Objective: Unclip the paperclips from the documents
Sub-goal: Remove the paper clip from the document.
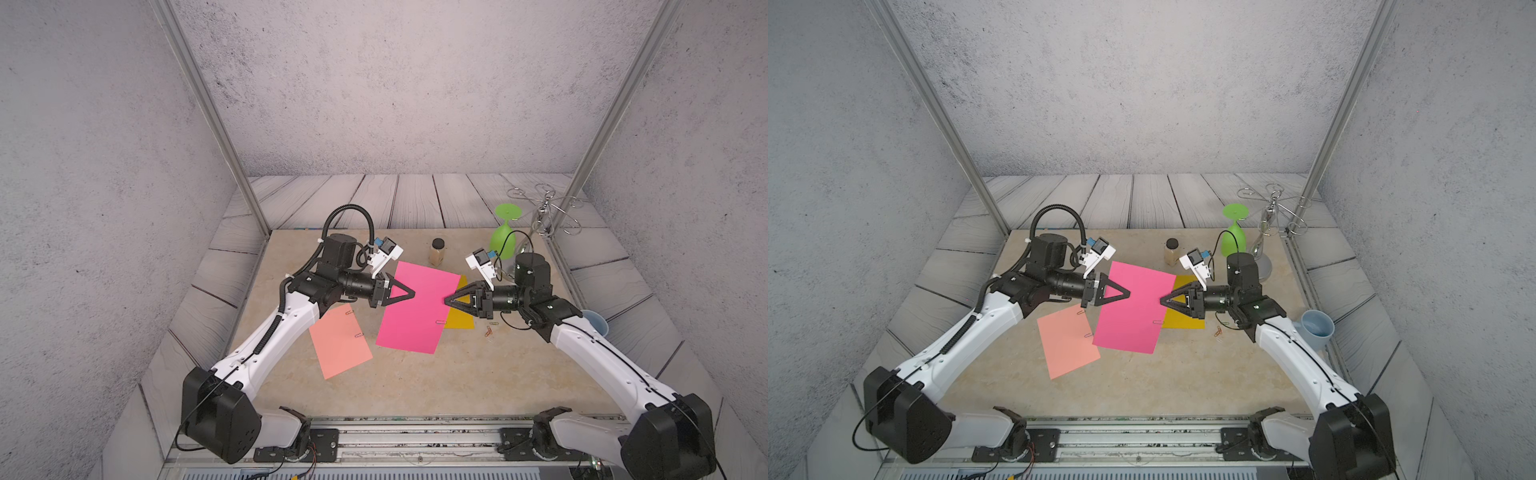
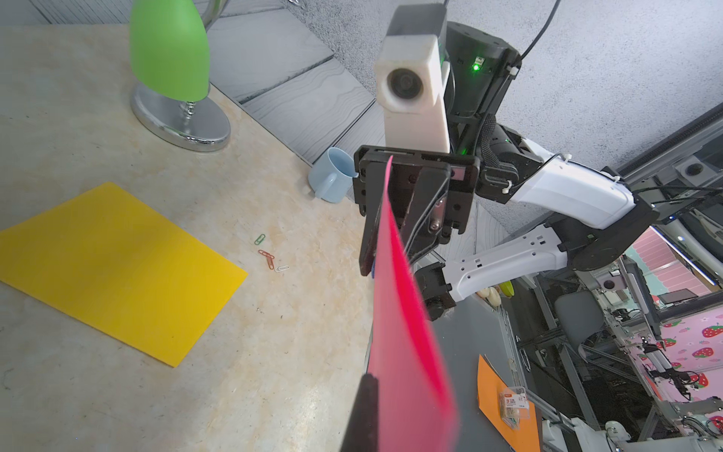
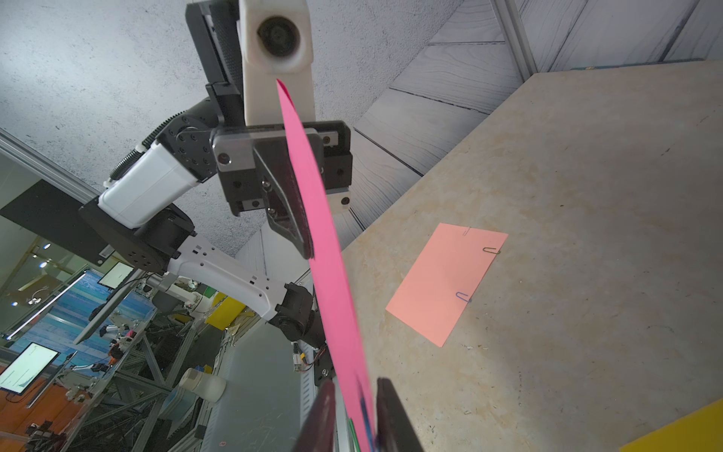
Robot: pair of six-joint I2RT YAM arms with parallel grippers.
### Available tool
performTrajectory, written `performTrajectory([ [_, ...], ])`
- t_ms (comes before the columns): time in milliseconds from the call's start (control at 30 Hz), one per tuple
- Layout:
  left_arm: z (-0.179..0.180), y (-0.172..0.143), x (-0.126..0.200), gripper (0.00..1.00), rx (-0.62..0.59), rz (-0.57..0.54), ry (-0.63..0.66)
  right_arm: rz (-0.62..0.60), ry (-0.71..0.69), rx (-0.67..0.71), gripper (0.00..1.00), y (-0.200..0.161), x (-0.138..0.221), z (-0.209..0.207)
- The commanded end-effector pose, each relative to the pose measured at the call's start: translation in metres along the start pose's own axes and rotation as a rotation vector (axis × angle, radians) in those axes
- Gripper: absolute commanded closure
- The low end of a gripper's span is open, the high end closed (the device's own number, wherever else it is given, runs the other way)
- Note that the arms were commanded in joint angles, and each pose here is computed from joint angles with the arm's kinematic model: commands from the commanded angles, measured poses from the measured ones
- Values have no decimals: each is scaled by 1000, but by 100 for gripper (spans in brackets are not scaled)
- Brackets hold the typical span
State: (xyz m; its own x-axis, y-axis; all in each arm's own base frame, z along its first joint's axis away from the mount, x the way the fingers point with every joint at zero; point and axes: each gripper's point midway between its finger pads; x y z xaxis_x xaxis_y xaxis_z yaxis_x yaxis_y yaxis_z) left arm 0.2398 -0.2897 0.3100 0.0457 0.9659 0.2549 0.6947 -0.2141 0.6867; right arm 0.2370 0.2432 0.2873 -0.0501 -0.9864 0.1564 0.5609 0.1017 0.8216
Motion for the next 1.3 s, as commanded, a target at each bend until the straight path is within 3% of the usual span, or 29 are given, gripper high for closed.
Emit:
performTrajectory([
  [0,-7,4,7,100,-38,-16,0,-19,18,38,80,5,6,12],
  [267,-7,3,8,100,-37,-15,1,-26,7,28,81,4,9,9],
  [767,-7,4,9,100,-38,-21,10,-23,4,24,93,2,9,8],
  [1267,-7,3,12,100,-33,-25,11,-24,-8,30,95,3,10,7],
])
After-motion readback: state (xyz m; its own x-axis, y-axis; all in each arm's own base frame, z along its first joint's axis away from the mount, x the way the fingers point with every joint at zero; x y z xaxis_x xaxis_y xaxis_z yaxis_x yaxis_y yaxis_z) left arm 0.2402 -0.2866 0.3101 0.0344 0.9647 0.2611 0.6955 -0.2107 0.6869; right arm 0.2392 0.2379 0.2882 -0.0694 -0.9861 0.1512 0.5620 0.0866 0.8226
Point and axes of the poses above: each gripper's point midway between its finger pads, its own x axis back along the fingers, its own z axis along the line the jaws close on, y = z × x, and after that the axes turned 6 degrees about x, right-handed
